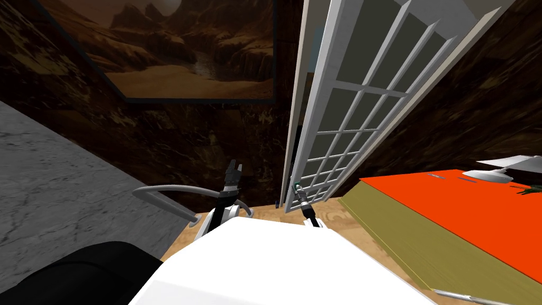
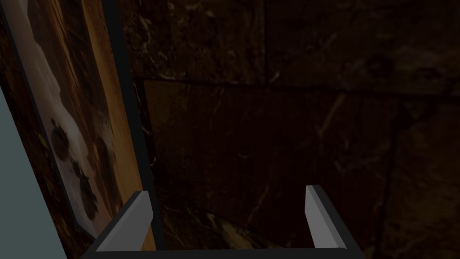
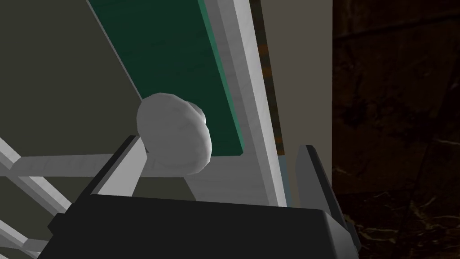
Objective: Pull the door open
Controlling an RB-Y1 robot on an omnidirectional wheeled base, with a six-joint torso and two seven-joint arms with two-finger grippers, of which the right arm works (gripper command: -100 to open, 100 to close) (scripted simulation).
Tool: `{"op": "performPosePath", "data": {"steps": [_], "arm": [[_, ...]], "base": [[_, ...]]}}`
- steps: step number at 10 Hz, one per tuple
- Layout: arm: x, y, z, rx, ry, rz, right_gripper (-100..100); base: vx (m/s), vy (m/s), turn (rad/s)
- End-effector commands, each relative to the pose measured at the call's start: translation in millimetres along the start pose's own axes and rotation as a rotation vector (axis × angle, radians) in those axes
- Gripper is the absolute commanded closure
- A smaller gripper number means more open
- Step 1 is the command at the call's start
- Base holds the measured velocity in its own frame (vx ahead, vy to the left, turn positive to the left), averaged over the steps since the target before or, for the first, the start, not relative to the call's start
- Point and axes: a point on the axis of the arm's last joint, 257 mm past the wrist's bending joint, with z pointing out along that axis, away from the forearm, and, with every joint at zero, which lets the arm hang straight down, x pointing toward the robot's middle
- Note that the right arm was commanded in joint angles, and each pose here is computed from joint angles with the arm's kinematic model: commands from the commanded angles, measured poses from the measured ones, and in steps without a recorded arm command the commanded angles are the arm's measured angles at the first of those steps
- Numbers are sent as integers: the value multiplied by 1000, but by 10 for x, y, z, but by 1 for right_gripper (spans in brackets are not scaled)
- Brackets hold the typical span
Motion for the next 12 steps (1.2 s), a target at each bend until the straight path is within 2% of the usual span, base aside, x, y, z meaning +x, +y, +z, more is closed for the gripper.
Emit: {"op": "performPosePath", "data": {"steps": [1,6,9,12], "arm": [[65,91,-20,-10,9,64,100],[48,43,-26,0,4,176,100],[29,-10,-34,10,-2,281,100],[22,-29,-37,14,-5,339,100]], "base": [[-30,-8,68],[-25,-15,54],[-32,-19,79],[-27,-9,33]]}}
